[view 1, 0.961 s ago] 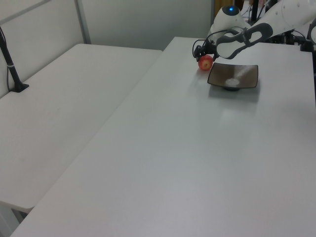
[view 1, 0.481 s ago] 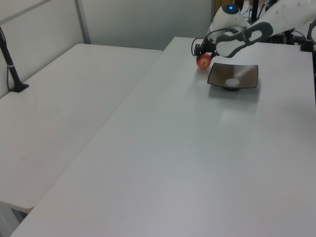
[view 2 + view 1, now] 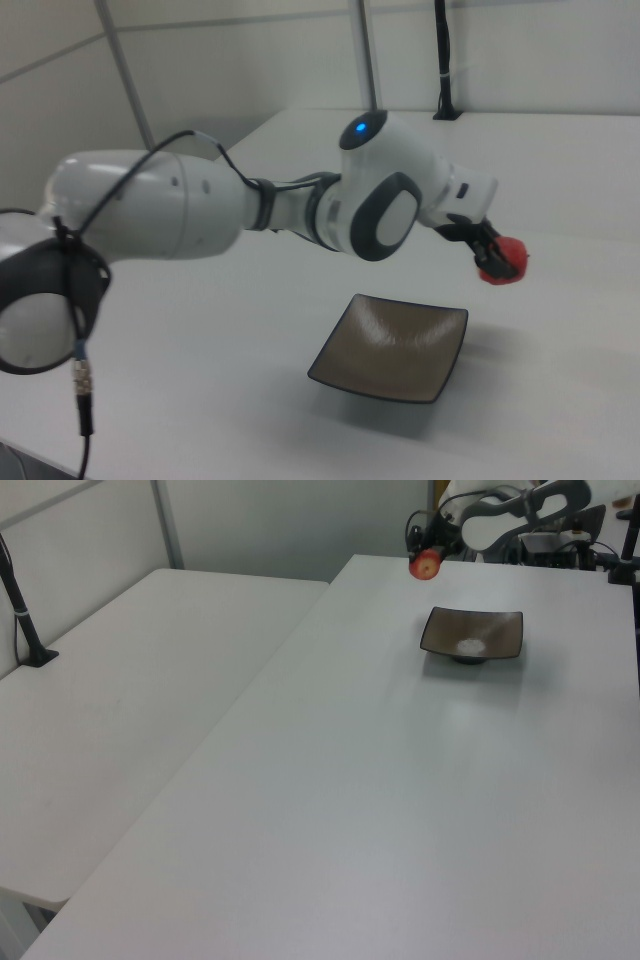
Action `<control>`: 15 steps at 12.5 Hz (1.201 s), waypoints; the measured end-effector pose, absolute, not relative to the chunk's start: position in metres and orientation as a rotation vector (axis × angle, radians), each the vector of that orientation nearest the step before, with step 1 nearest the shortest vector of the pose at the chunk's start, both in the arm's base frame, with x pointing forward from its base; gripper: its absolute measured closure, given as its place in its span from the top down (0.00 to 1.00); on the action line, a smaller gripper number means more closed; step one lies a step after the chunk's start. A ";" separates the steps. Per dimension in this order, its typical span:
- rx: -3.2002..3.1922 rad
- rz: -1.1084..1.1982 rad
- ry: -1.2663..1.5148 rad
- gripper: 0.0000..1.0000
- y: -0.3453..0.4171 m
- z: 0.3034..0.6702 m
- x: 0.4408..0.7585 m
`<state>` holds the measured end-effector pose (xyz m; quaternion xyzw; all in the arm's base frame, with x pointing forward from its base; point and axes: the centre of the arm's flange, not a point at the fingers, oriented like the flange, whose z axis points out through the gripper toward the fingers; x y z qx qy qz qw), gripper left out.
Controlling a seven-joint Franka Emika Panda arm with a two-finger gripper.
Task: Apples placed on a ceramic plate
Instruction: 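Carry the apple over the brown plate and release it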
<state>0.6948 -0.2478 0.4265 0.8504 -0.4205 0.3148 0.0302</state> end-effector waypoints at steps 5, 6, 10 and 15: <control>2.824 0.542 -0.987 0.71 -0.196 0.429 0.636; 2.857 0.464 -0.928 0.71 -0.183 0.421 0.631; 2.891 0.384 -0.868 1.00 -0.166 0.405 0.626; 2.899 0.290 -0.844 1.00 -0.164 0.407 0.620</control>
